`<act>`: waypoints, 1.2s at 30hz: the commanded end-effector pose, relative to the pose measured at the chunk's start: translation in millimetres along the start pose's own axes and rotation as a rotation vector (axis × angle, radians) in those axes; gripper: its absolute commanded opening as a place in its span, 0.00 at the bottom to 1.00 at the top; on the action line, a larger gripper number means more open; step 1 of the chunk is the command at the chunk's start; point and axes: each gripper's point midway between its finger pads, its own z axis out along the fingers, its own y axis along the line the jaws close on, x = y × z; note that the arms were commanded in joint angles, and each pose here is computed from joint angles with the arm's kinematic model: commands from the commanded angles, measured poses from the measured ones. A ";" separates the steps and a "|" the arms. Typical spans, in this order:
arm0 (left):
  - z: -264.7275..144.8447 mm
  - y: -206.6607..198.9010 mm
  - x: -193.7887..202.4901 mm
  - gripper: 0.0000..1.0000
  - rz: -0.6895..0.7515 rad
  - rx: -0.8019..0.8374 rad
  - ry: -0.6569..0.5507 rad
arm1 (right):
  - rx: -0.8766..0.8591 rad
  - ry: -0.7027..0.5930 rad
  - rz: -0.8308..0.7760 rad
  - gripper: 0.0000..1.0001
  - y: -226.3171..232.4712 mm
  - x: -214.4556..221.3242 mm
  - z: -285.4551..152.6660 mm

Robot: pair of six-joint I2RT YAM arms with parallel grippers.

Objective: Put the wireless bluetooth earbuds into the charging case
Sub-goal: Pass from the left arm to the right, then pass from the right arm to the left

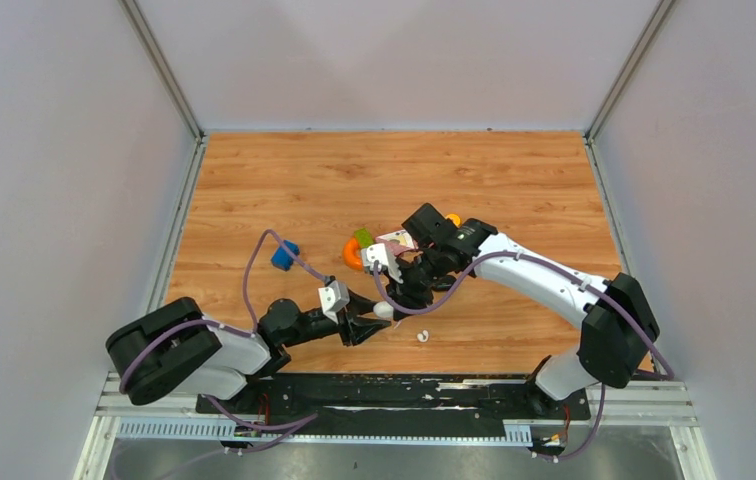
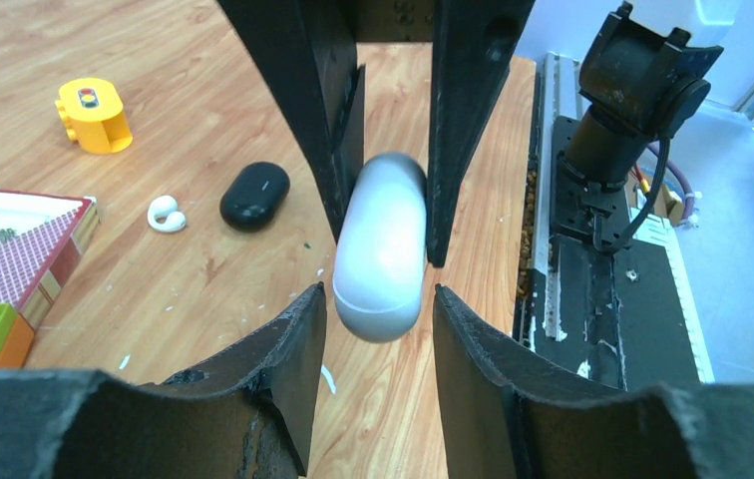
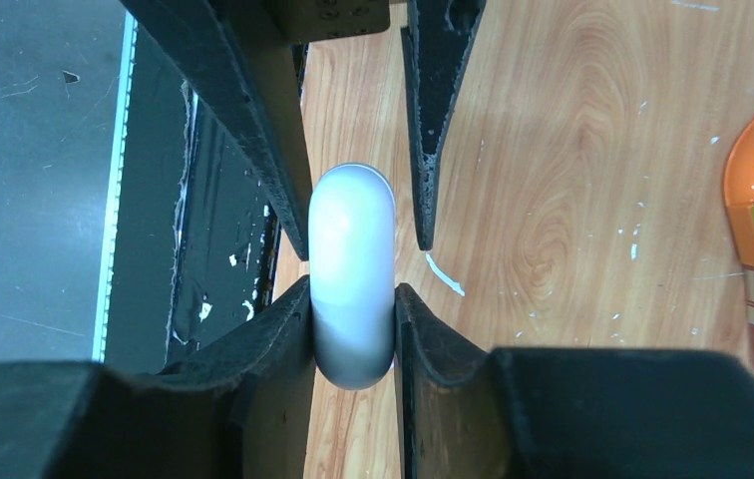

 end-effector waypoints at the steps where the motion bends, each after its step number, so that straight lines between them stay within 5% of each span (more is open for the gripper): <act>1: 8.3 -3.0 -15.9 0.51 0.004 0.023 -0.060 | 0.033 -0.052 -0.045 0.08 -0.8 -17.1 -8.8; 36: 10.7 -14.8 -25.5 0.48 -0.056 0.087 -0.115 | 0.049 -0.035 -0.028 0.15 -6.2 -9.2 -3.1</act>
